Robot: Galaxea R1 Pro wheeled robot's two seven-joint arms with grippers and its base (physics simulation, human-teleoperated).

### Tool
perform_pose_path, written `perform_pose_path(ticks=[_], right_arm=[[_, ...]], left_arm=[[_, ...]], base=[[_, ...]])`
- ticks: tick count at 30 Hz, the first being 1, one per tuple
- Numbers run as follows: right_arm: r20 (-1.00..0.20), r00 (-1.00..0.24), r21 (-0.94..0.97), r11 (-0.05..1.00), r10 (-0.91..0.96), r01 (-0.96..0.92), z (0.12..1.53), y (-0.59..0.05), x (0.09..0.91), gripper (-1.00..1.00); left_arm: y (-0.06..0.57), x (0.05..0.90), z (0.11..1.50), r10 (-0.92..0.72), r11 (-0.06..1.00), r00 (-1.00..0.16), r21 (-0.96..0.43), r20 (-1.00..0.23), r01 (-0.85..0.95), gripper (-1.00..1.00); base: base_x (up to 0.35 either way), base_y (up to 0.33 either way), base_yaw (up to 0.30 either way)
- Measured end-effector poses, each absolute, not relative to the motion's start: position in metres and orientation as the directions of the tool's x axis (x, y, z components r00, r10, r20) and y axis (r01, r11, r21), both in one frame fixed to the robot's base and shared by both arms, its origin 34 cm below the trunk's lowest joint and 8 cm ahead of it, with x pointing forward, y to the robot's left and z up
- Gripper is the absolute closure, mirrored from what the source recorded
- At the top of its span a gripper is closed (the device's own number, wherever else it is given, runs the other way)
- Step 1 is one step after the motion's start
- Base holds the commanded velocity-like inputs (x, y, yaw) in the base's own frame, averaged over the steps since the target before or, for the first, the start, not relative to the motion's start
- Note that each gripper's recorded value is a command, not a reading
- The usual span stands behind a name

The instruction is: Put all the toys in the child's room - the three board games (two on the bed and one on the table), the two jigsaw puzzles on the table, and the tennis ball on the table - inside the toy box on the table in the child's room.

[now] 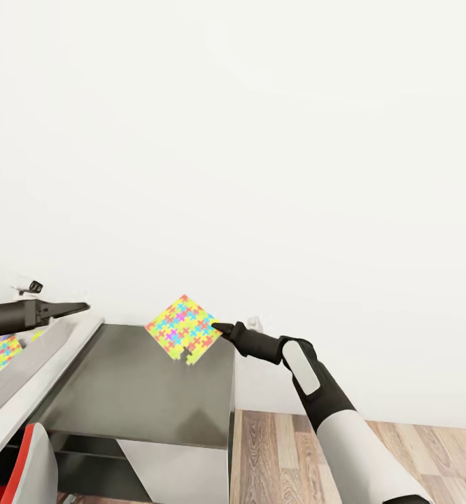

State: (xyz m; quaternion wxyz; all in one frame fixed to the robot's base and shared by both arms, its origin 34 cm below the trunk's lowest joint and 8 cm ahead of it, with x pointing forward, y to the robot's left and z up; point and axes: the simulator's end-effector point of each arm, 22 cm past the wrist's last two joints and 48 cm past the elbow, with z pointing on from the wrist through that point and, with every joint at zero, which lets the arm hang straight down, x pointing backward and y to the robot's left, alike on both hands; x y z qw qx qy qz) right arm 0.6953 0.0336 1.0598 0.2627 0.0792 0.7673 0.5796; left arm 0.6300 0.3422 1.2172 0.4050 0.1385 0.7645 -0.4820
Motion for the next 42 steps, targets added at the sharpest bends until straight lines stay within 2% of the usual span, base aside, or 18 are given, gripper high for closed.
perform_pose_path(ticks=[23, 28, 37, 42], right_arm=[[-0.325, -0.847, 0.922, 0.342, 0.42, -0.184, 1.057, 0.032, 0.696, 1.0], [-0.344, -0.838, 0.913, 0.361, 0.423, -0.193, 1.067, 0.031, 0.706, 1.0], [-0.459, -0.783, 0.839, 0.494, 0.42, -0.228, 1.118, 0.017, 0.758, 1.0], [-0.491, -0.763, 0.822, 0.515, 0.42, -0.245, 1.138, 0.014, 0.772, 1.0]], left_arm=[[0.358, 0.631, 1.22, -0.134, 0.564, -0.623, -0.576, -0.771, 0.592, -1.0], [0.359, 0.631, 1.221, -0.133, 0.567, -0.622, -0.574, -0.772, 0.591, -1.0], [0.362, 0.64, 1.243, -0.123, 0.585, -0.583, -0.534, -0.803, 0.611, -1.0], [0.367, 0.646, 1.244, -0.102, 0.62, -0.581, -0.508, -0.808, 0.597, -1.0]], base=[[-0.056, 0.0, 0.01], [-0.001, 0.0, 0.212], [0.0, 0.0, 0.273], [0.0, 0.0, 0.282]])
